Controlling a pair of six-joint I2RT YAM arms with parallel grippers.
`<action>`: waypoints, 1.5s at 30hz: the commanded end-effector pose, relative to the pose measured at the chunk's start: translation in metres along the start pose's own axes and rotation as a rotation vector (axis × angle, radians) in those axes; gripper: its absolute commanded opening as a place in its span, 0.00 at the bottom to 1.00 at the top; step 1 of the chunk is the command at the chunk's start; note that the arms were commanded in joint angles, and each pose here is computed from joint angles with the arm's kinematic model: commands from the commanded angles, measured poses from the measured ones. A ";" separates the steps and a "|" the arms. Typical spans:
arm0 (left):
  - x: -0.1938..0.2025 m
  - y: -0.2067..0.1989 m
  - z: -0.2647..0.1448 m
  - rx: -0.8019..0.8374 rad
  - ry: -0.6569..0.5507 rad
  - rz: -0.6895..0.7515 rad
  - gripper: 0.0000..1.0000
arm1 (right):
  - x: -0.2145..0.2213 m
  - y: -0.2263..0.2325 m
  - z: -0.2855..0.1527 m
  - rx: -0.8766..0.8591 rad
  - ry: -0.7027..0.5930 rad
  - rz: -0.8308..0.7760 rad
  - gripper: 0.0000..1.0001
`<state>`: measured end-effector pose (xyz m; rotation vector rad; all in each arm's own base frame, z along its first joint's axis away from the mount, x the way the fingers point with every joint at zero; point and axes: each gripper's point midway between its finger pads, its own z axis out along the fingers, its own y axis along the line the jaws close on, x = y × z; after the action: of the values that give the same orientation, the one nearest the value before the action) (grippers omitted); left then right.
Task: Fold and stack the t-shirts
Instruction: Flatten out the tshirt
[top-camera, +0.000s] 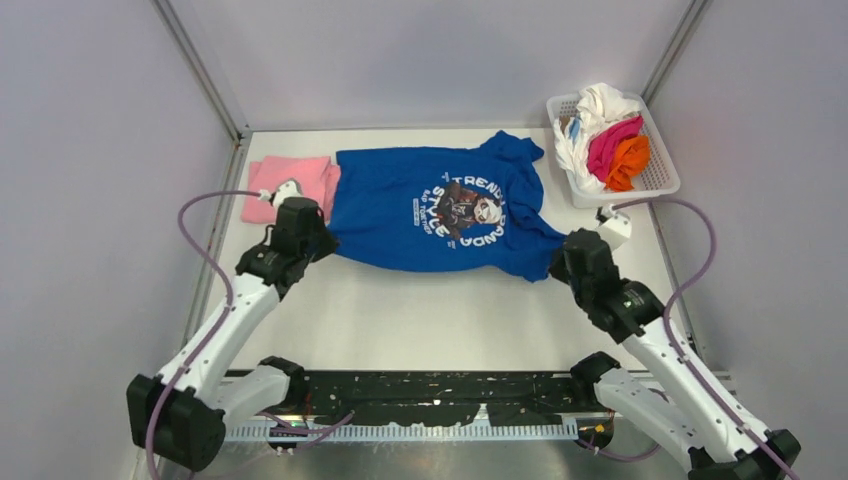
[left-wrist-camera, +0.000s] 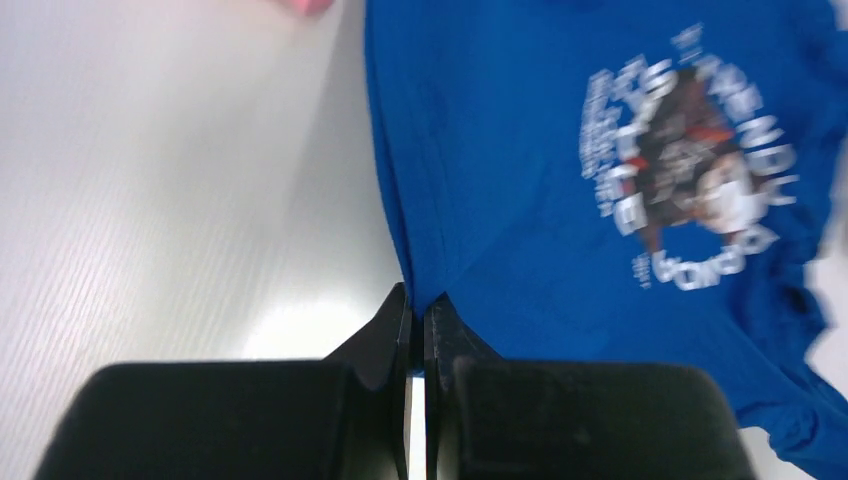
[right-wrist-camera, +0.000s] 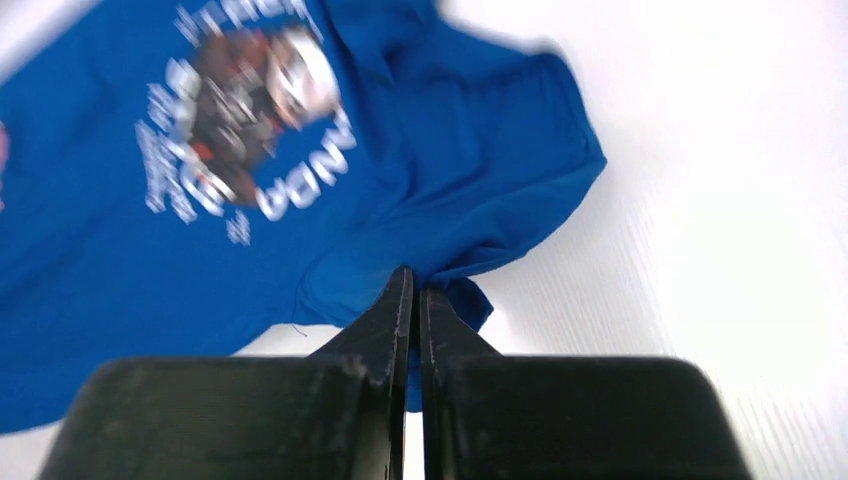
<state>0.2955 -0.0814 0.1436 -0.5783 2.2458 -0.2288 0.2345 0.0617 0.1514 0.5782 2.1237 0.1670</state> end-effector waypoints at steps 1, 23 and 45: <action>-0.079 -0.049 -0.073 0.224 -0.224 0.000 0.00 | -0.107 0.016 -0.049 -0.026 -0.321 0.066 0.05; -0.231 -0.055 -0.439 0.688 -0.896 -0.004 0.00 | -0.341 0.052 -0.382 -0.582 -0.915 0.075 0.05; -0.251 -0.047 -0.295 0.245 -0.795 -0.006 0.00 | -0.355 0.050 -0.288 -0.185 -0.922 0.039 0.05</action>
<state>0.1735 -0.0372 0.5636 -0.2655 1.3376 -0.5045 0.1520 -0.0043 0.6152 0.2593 1.1895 0.3114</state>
